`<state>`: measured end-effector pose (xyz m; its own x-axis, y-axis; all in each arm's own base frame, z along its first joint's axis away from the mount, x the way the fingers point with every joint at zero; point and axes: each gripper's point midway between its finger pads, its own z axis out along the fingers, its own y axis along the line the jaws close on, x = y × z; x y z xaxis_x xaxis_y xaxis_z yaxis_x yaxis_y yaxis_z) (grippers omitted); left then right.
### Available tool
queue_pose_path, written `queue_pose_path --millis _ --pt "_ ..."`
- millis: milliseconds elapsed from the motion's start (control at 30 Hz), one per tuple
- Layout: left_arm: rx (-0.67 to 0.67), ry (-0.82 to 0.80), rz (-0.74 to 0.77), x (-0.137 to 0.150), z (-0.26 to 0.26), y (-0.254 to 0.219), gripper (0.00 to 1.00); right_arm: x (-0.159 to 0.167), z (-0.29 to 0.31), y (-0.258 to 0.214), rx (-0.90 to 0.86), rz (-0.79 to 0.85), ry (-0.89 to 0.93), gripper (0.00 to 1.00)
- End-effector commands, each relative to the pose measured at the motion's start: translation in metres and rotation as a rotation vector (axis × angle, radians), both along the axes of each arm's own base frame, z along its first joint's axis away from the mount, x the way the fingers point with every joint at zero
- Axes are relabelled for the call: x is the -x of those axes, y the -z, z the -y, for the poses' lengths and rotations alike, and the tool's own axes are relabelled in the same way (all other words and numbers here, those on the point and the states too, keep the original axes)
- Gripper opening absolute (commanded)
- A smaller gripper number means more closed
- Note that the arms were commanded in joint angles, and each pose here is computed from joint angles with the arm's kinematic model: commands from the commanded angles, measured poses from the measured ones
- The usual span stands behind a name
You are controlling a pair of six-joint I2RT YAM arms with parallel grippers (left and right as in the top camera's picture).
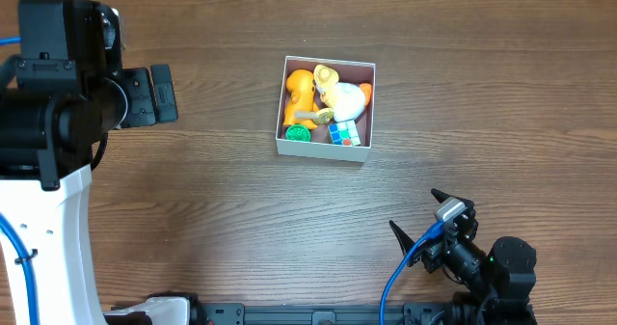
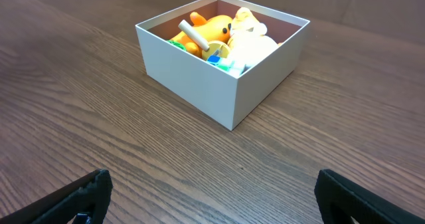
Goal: Pack container
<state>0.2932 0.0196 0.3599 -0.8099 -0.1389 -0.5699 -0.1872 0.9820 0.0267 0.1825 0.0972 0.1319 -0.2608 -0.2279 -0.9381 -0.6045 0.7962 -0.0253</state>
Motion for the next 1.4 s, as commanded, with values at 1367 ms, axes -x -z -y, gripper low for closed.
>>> queue_pose_path --millis 1367 --pt "-0.092 0.171 0.715 0.069 0.007 0.196 1.00 0.000 -0.001 -0.001 0.004 0.014 -0.008 1.00"
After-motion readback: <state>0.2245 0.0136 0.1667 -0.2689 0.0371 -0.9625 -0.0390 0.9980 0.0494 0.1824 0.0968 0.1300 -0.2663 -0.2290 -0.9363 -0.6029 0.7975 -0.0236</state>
